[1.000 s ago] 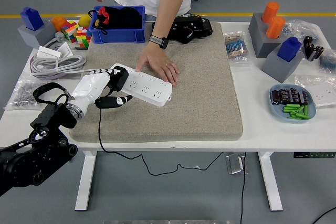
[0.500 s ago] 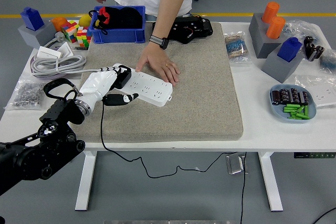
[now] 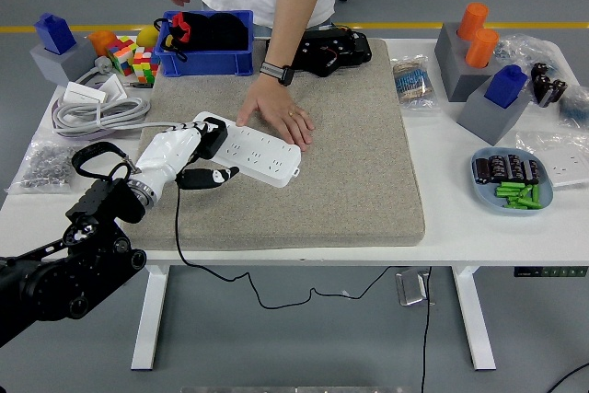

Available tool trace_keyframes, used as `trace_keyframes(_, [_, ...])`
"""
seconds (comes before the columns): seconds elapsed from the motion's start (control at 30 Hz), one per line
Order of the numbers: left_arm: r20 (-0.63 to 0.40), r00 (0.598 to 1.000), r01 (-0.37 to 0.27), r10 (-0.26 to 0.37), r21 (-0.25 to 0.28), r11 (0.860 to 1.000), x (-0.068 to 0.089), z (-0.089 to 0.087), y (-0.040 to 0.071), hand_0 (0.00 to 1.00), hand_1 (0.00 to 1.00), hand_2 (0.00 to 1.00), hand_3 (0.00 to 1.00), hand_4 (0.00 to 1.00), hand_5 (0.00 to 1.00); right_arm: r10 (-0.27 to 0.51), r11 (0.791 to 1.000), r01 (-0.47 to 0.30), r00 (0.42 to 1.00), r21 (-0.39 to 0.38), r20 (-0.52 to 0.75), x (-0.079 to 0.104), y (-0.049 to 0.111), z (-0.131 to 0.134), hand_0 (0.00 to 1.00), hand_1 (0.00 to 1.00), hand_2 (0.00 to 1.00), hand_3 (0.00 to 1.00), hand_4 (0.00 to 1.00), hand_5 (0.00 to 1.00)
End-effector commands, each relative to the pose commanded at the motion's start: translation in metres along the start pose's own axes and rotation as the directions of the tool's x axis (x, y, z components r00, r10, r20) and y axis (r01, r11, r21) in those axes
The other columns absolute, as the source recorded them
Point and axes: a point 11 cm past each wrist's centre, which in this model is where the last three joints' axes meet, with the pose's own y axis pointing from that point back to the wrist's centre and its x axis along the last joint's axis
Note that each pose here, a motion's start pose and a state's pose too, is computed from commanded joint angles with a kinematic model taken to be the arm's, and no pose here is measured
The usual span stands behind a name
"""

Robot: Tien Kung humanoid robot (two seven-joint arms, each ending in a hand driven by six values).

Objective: Press the white button,pick up the black plug,place it near the board,insert it into the board

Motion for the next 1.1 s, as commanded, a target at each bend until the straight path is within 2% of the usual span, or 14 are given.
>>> trace_keyframes(0.1, [-0.04,0.997,-0.07,0.069,-0.036,0.997,0.018,0.009,-0.001,0.889,0.912,0.836,0.826,0.844,0.589,0.0,1.0,0.0,1.0,-0.001,0.0,0.0,0.0,0.0,0.756,0.636,0.622,0.606,0.65,0.405])
trace_keyframes(0.13, [-0.049,0.995,-0.087,0.085,-0.045,0.995,0.023,0.011,-0.001,0.896,0.92,0.864,0.844,0.843,0.588,0.0,1.0,0.0,1.0,0.0,0.0,0.0,0.0,0.0,0.756,0.636,0.622,0.607,0.65,0.403])
trace_keyframes(0.23, [-0.07,0.99,-0.125,0.121,-0.059,0.99,0.036,0.018,0.0,0.896,0.92,0.864,0.844,0.843,0.588,0.001,1.0,-0.001,1.0,0.0,-0.002,0.0,0.0,0.0,0.756,0.636,0.622,0.607,0.65,0.403])
trace_keyframes(0.37, [-0.106,0.982,-0.164,0.157,-0.064,0.984,0.047,0.021,0.002,0.897,0.914,0.868,0.834,0.841,0.585,0.001,1.0,-0.001,1.0,0.004,-0.001,0.0,0.0,-0.002,0.756,0.636,0.622,0.607,0.651,0.403])
trace_keyframes(0.5, [-0.149,0.967,-0.216,0.207,-0.044,0.975,0.06,0.016,0.006,0.897,0.914,0.868,0.834,0.841,0.585,0.001,1.0,-0.001,1.0,0.005,-0.001,0.0,0.0,-0.003,0.756,0.636,0.622,0.607,0.651,0.403])
trace_keyframes(0.63, [-0.175,0.948,-0.267,0.264,0.008,0.964,0.075,0.0,0.01,0.897,0.914,0.865,0.828,0.84,0.584,0.003,1.0,-0.003,1.0,0.006,0.0,0.001,0.0,-0.004,0.756,0.636,0.622,0.607,0.651,0.404])
trace_keyframes(0.8, [-0.203,0.918,-0.33,0.342,0.091,0.94,0.096,-0.029,0.018,0.898,0.91,0.862,0.823,0.835,0.61,0.005,1.0,-0.005,1.0,0.012,0.005,0.002,0.0,-0.006,0.756,0.636,0.622,0.608,0.651,0.404])
trace_keyframes(0.93, [-0.236,0.894,-0.353,0.381,0.151,0.923,0.103,-0.048,0.027,0.896,0.906,0.86,0.822,0.833,0.63,0.006,1.0,-0.006,1.0,0.017,0.007,0.003,0.0,-0.009,0.756,0.636,0.622,0.607,0.651,0.403])
trace_keyframes(1.1, [-0.342,0.821,-0.393,0.458,0.244,0.887,0.117,-0.075,0.038,0.896,0.906,0.86,0.822,0.833,0.63,-0.002,0.999,0.002,1.0,0.037,0.001,-0.001,0.001,-0.022,0.756,0.636,0.622,0.607,0.651,0.403])
